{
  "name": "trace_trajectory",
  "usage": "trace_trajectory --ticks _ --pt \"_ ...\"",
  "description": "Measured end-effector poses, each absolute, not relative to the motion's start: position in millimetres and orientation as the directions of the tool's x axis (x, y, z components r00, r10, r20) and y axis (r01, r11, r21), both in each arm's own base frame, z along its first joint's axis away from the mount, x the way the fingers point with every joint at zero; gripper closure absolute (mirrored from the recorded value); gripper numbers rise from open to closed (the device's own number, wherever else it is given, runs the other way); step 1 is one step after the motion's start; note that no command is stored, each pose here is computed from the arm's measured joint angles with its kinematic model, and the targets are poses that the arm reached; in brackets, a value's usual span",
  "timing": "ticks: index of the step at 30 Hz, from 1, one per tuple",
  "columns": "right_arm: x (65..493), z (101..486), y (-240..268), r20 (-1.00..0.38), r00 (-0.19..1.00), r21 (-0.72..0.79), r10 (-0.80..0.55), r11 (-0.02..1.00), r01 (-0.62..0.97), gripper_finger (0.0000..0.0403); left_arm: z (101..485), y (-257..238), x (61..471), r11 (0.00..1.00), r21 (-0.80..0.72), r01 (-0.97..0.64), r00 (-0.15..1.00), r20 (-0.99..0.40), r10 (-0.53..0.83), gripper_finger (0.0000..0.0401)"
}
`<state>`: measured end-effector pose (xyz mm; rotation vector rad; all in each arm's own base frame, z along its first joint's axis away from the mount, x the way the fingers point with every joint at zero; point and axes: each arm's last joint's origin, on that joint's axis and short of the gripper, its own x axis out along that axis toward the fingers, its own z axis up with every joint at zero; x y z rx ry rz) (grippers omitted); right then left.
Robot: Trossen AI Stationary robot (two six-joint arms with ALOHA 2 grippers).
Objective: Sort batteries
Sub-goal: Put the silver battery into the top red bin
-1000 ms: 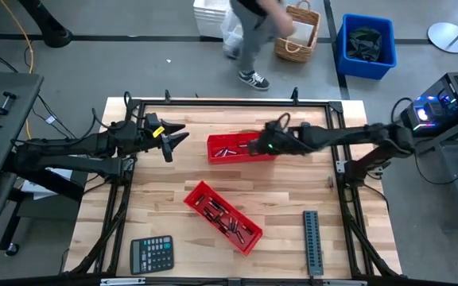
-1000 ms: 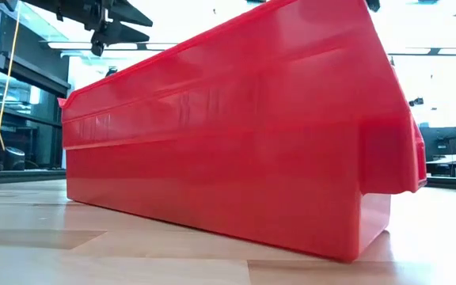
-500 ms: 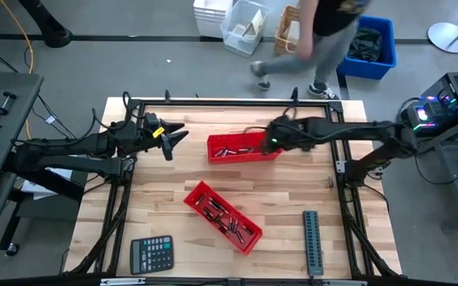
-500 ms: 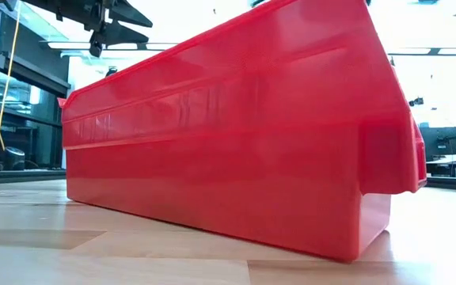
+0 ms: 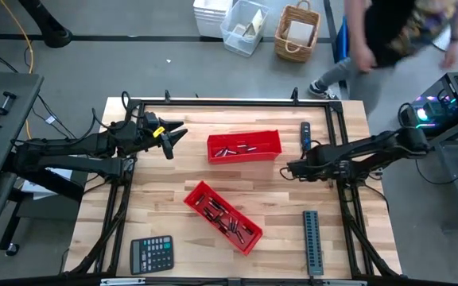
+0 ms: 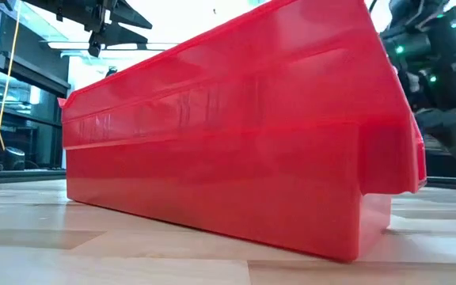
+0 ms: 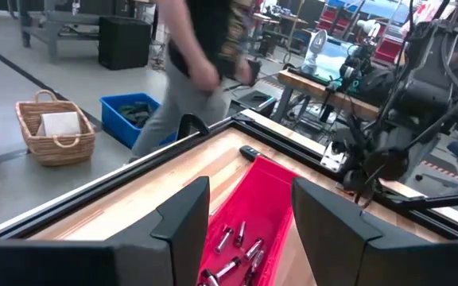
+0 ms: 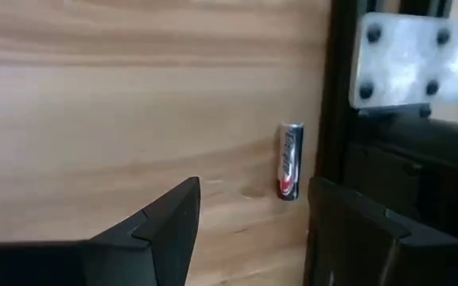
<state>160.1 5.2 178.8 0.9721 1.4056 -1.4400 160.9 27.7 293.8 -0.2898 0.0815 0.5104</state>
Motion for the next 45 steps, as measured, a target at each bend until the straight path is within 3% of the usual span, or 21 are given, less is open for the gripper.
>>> trace_trajectory --ticks 5,9,12,16,25,31,40,45 --pt "165 176 -3 -0.910 -0.391 -0.386 -0.140 -0.065 0.920 0.0172 294 28 161 0.832 -0.253 -0.493 0.870 -0.149 0.471 0.0229" --pt "172 163 -5 -0.904 -0.428 -0.427 -0.019 -0.054 0.903 0.0178 294 28 161 0.836 -0.248 -0.489 0.872 -0.147 0.467 0.0229" --pt "180 151 0 -0.902 -0.432 -0.428 0.014 0.112 0.897 0.0188 293 28 161 0.838 -0.246 -0.487 0.873 -0.150 0.464 0.0229" --pt "181 135 -4 -0.827 -0.560 -0.502 0.050 0.384 0.775 0.0194 293 28 161 0.838 -0.245 -0.487 0.873 -0.150 0.463 0.0229" --pt "184 104 -28 -0.720 -0.626 -0.331 0.299 0.645 0.689 0.0194 293 27 161 0.844 -0.246 -0.477 0.879 -0.151 0.452 0.0229" --pt "183 101 -36 -0.687 -0.614 -0.205 0.389 0.706 0.677 0.0195 293 27 161 0.844 -0.247 -0.476 0.879 -0.151 0.452 0.0229" --pt "178 101 -54 -0.684 -0.571 -0.162 0.454 0.669 0.726 0.0195 294 28 161 0.837 -0.255 -0.484 0.875 -0.149 0.460 0.0229" --pt "173 103 -65 -0.655 -0.526 -0.007 0.542 0.692 0.722 0.0195 294 28 161 0.832 -0.271 -0.484 0.875 -0.148 0.461 0.0229"
